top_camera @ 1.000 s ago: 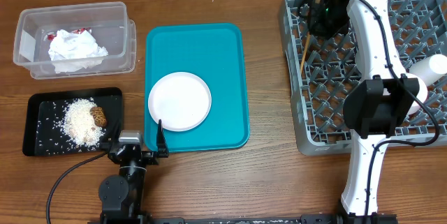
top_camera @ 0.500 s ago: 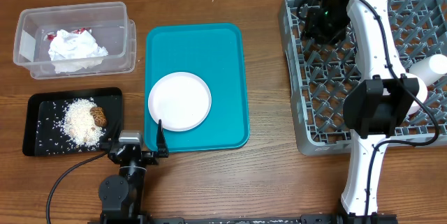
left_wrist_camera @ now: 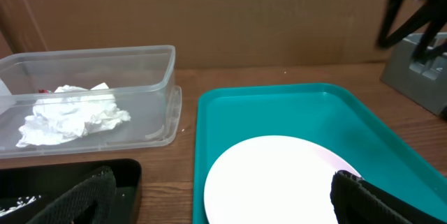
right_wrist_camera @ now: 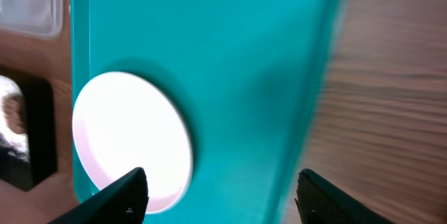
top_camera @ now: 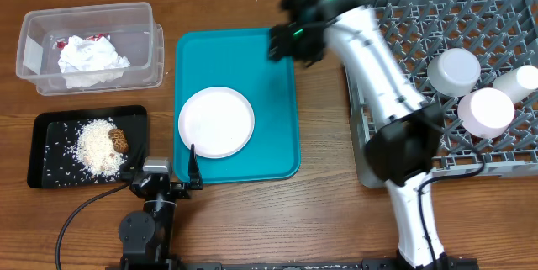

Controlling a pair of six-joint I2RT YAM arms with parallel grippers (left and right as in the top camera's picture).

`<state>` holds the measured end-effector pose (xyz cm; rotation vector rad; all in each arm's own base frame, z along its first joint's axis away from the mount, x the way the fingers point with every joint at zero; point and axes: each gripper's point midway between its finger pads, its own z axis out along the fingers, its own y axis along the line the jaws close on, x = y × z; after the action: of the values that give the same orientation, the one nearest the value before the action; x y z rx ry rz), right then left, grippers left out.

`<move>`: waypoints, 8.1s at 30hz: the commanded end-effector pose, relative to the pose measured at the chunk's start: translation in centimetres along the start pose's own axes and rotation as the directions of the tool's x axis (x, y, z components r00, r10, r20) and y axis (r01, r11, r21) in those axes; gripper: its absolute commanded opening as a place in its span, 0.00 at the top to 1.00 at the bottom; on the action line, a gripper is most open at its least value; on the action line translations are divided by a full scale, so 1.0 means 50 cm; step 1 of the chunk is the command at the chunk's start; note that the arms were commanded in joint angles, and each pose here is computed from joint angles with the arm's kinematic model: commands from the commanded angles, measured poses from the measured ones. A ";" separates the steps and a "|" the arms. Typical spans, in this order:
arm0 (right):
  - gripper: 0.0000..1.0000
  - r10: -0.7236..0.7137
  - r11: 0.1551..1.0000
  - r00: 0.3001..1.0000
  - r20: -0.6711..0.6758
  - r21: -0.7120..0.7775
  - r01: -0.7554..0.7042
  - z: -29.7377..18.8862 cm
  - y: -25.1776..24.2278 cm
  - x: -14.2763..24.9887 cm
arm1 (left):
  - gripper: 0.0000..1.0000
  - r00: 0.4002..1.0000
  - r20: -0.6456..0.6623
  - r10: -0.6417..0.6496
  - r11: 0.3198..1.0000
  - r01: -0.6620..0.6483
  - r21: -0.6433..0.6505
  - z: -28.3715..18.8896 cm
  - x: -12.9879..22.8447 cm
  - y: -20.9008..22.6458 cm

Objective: Sort waste into correct bins and load items into the dishwasher

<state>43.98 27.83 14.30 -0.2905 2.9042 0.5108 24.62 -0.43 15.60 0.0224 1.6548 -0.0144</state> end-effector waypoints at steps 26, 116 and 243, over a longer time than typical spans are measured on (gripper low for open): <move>0.92 0.162 0.957 0.987 0.001 0.243 -0.157 0.238 0.075 0.195 | 0.00 1.000 0.008 -0.006 1.000 0.006 -0.016 0.000 0.000 0.007; 0.00 0.293 0.556 0.655 0.696 0.433 -0.709 -0.442 -0.483 -0.028 | 0.00 1.000 0.008 -0.006 1.000 0.006 -0.016 0.000 0.000 0.007; 0.00 -0.237 0.963 0.216 0.947 0.259 -0.077 -0.293 -0.379 0.447 | 0.00 1.000 0.008 -0.006 1.000 0.006 -0.016 0.000 0.000 0.007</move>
<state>24.54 1.84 17.39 -0.0119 1.5912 0.1690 24.64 -0.43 15.59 0.0224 1.6532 -0.0143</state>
